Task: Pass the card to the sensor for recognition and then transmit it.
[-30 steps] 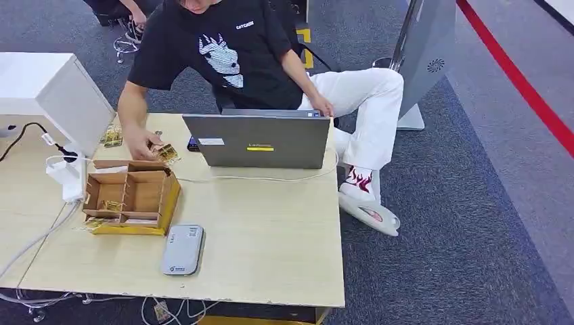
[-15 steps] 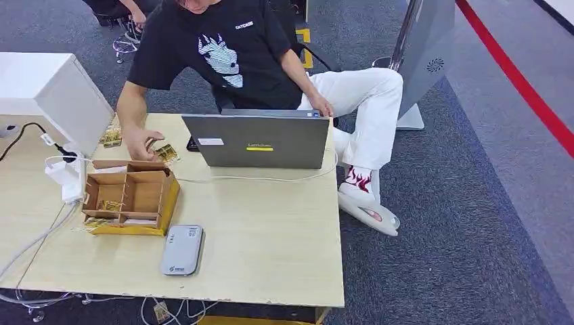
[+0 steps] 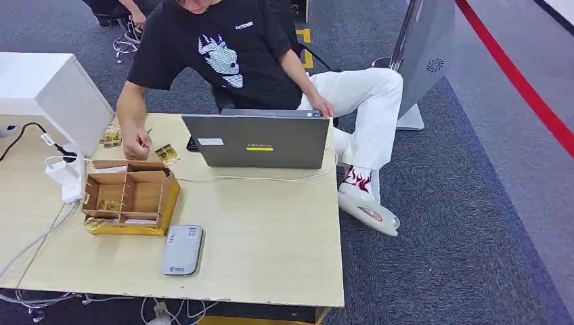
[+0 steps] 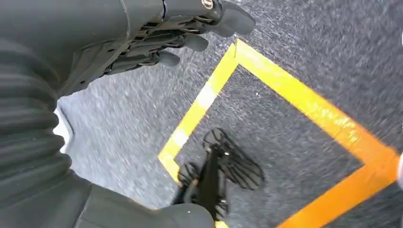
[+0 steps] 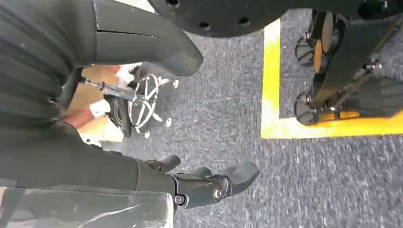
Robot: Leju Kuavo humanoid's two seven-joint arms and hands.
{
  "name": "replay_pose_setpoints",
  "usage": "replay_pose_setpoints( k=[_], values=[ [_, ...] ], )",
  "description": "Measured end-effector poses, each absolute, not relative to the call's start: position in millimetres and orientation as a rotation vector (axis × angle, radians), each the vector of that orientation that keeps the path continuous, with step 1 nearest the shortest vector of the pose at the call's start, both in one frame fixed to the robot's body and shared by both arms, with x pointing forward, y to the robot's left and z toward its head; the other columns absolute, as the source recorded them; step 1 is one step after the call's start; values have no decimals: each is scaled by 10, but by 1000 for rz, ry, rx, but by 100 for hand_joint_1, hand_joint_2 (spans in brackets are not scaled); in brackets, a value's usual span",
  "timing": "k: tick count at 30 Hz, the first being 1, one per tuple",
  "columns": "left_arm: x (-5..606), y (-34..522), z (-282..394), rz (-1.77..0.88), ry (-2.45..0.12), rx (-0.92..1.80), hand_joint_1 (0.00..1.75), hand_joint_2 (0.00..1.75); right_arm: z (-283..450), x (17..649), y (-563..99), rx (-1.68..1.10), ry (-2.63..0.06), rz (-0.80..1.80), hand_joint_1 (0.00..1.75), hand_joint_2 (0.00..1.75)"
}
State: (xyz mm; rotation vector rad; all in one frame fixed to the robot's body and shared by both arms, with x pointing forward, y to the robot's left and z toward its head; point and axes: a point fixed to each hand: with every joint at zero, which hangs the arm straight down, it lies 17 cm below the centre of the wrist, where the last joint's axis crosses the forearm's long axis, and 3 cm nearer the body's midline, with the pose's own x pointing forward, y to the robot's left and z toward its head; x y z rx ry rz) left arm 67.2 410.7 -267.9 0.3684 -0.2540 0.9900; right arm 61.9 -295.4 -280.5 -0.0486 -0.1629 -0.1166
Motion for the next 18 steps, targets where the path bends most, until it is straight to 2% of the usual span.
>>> replay_pose_setpoints(
  k=[15, 16, 18],
  values=[
    [676, 3583, -2750, 542, -261, 225, 0, 175, -2792, 573, -2887, -50, -207, -76, 0, 175],
    [674, 3539, -2753, 511, -262, 213, 0, 175, -2790, 569, -2869, -46, -210, -72, 0, 0],
    [661, 3454, -2759, 453, -262, 193, 0, 175, -2787, 557, -2836, -40, -213, -66, 0, 0]
  ],
)
